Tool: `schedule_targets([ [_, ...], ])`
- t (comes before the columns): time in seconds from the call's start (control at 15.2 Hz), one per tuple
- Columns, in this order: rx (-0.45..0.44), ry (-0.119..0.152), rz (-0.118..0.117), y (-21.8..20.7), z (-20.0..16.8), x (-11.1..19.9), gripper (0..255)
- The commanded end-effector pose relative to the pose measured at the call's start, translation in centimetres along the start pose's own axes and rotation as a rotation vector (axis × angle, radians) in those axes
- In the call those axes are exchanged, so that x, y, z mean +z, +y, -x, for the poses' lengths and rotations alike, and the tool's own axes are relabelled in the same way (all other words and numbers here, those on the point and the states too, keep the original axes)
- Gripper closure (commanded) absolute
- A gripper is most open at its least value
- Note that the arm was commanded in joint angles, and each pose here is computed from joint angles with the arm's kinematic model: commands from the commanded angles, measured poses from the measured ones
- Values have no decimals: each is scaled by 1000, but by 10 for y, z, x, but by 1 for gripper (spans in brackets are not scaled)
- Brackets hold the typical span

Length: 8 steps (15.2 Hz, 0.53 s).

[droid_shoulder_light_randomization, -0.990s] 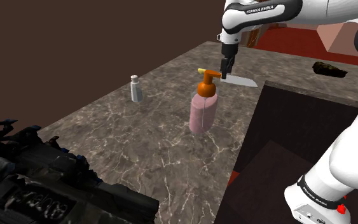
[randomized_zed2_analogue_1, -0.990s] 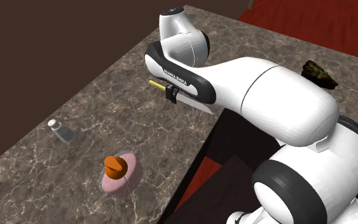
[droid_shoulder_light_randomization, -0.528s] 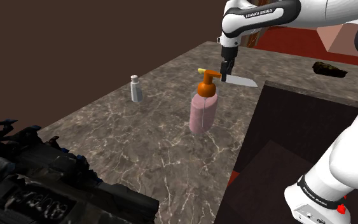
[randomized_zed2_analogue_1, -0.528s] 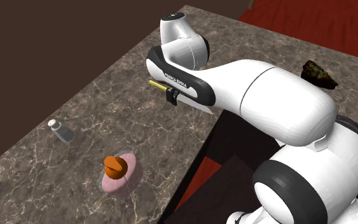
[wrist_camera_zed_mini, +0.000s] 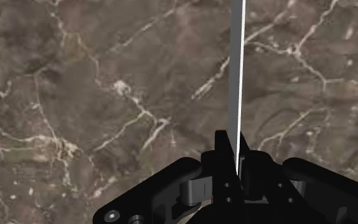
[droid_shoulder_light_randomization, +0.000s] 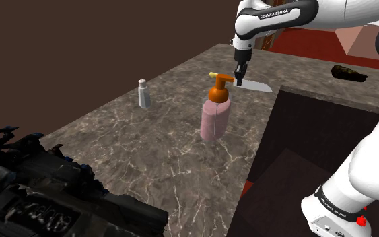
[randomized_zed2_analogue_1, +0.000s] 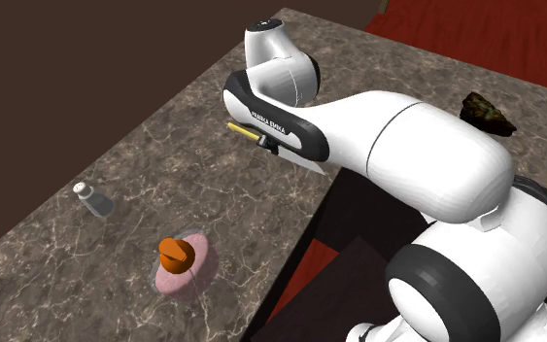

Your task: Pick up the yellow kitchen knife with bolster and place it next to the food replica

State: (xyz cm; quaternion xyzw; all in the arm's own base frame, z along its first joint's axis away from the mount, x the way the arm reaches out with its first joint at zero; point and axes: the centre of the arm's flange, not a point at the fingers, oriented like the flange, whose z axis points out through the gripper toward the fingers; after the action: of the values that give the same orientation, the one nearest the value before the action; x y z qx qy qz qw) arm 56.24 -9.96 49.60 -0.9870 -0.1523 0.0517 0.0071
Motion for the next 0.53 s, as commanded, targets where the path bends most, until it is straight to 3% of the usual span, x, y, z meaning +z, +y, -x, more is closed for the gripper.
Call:
schedule_targets([
  [0.0,0,0,0,0,0,0,255],
  [0.46,0,0,0,-1,2,-21,255],
])
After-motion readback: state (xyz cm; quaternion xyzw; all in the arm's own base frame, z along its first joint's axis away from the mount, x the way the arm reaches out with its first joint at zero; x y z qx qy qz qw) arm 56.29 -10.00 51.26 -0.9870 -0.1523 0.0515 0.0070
